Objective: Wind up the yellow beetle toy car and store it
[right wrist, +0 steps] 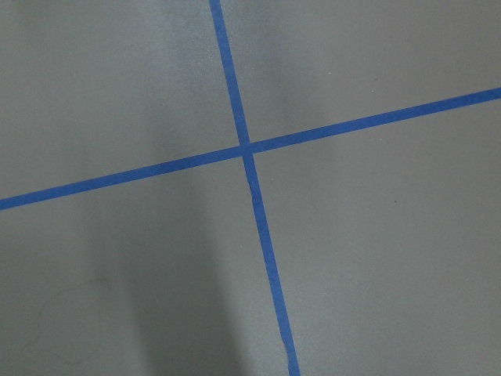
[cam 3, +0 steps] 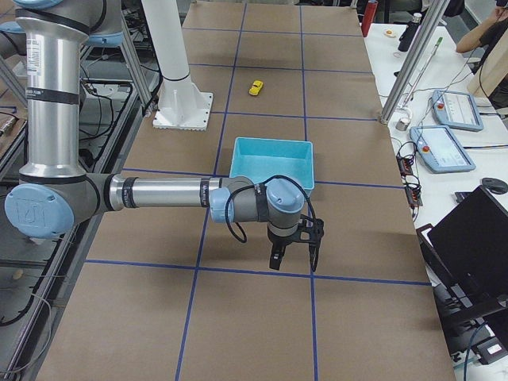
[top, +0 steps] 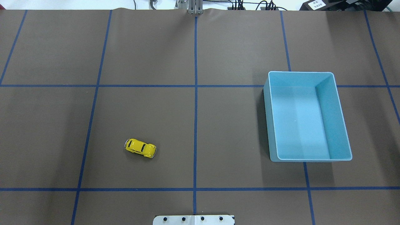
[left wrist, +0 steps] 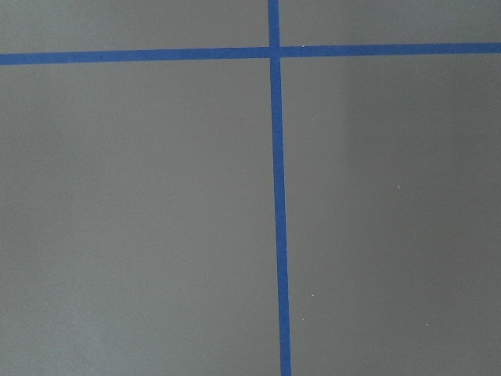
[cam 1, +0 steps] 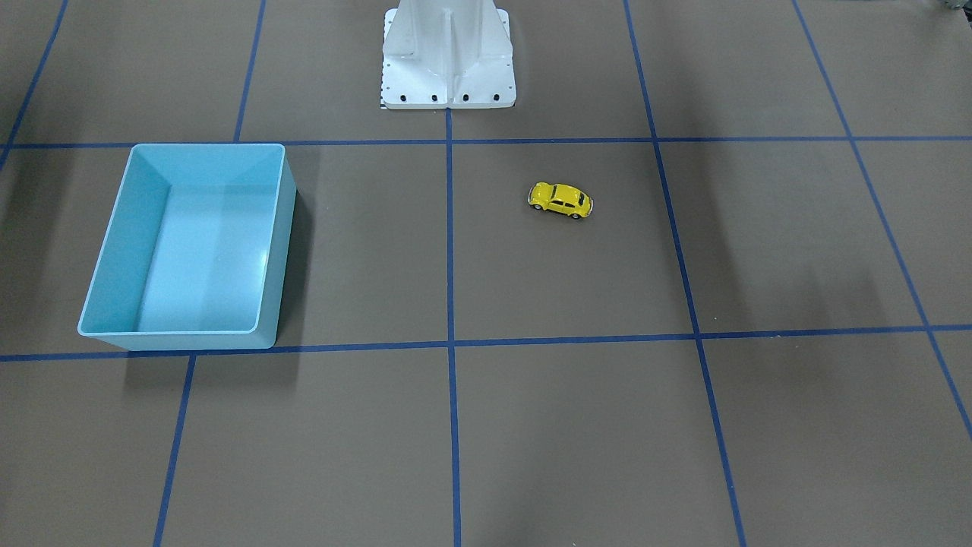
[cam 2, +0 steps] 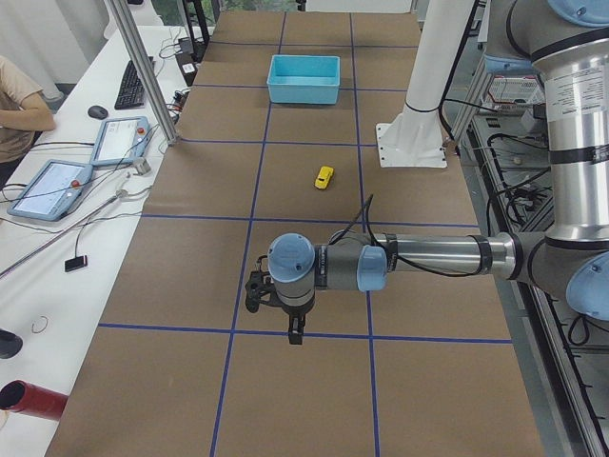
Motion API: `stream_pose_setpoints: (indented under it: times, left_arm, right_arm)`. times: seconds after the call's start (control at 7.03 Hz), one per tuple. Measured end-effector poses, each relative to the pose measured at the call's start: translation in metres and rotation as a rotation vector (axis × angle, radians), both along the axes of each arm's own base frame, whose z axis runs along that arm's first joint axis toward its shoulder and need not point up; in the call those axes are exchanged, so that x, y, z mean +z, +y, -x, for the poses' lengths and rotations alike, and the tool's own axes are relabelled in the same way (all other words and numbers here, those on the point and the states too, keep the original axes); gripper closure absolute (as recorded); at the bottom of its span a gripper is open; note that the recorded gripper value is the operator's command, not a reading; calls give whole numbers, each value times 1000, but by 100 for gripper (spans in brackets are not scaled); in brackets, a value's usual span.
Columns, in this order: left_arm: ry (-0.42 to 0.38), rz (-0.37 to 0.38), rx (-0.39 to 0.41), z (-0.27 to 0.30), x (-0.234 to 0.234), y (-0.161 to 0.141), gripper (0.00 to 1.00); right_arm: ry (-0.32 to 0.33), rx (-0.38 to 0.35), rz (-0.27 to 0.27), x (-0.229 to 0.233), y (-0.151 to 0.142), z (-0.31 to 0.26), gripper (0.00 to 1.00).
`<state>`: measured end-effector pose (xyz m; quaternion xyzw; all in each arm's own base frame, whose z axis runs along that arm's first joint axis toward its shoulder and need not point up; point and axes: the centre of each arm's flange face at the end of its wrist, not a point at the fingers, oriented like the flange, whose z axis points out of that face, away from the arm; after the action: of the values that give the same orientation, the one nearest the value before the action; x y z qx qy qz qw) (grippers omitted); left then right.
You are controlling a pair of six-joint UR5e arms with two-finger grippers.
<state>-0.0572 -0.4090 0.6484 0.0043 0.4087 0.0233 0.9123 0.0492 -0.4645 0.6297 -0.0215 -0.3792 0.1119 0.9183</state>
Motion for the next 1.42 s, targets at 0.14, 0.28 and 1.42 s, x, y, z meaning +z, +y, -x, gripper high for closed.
stream_pose_setpoints:
  times: [0.14, 0.28, 1.42]
  left_arm:
    - [-1, -2, 2, 0, 0, 0, 0]
    - [-1, -3, 3, 0, 1, 0, 0]
    - [1, -69, 10, -3, -26, -15, 0]
  right_arm:
    - [0, 0, 1, 0, 0, 0, 0]
    - [0, 0, 0, 0, 0, 0, 0]
    - [0, 0, -1, 1, 0, 0, 0]
